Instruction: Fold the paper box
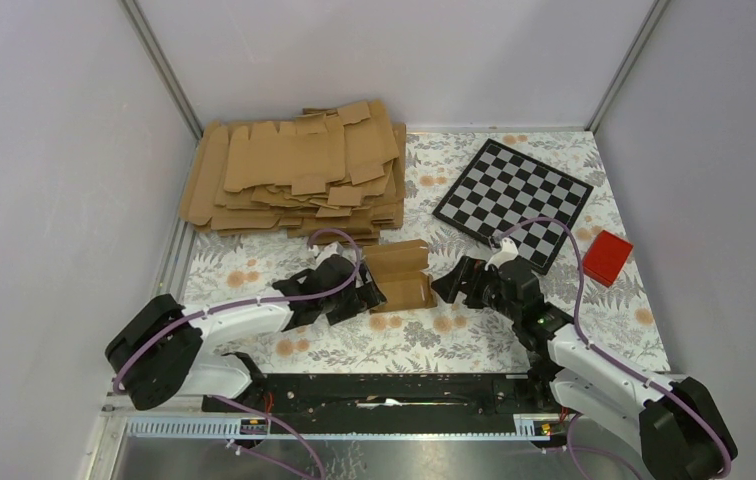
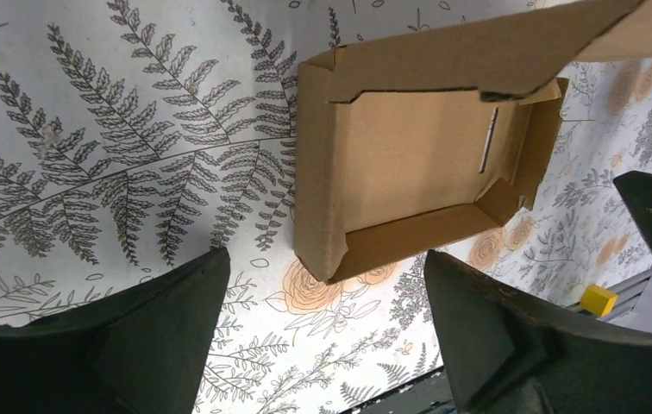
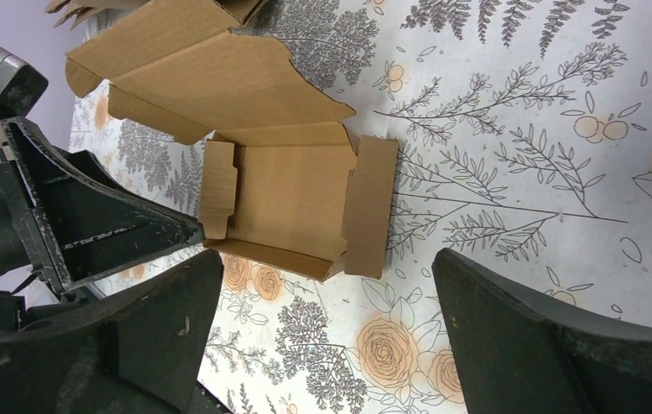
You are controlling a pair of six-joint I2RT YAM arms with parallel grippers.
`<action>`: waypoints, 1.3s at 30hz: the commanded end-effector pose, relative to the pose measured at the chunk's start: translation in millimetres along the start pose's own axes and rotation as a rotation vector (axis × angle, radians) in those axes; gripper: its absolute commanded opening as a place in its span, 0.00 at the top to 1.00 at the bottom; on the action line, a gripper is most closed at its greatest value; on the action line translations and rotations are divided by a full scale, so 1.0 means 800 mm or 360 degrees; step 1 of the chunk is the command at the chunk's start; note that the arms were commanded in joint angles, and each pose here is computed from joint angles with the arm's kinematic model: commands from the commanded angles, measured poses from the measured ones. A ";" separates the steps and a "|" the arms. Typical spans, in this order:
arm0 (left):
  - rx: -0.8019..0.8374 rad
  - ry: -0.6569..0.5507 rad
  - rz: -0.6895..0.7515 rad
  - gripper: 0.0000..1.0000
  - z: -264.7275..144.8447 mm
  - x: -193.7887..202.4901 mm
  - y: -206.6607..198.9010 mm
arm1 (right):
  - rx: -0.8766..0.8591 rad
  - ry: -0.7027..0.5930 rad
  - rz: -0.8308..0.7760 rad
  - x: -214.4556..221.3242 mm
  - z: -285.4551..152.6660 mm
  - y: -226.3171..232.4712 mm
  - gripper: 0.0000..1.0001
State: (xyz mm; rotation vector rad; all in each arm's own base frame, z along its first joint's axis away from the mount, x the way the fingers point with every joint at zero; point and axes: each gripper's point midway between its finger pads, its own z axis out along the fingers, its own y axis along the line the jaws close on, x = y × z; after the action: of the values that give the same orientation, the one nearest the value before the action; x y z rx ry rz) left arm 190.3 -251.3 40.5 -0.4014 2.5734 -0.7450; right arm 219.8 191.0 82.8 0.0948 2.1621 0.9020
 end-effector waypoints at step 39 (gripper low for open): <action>-0.0216 -0.0081 0.0257 0.75 0.036 -0.034 -0.013 | 0.0051 -0.0044 0.0000 -0.008 -0.002 -0.006 0.00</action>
State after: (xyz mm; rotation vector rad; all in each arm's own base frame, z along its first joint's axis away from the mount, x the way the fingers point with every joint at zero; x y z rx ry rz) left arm 220.9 -255.0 23.1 -0.2798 2.5999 -0.5043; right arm 218.7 184.8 79.3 0.1118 2.1751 0.8644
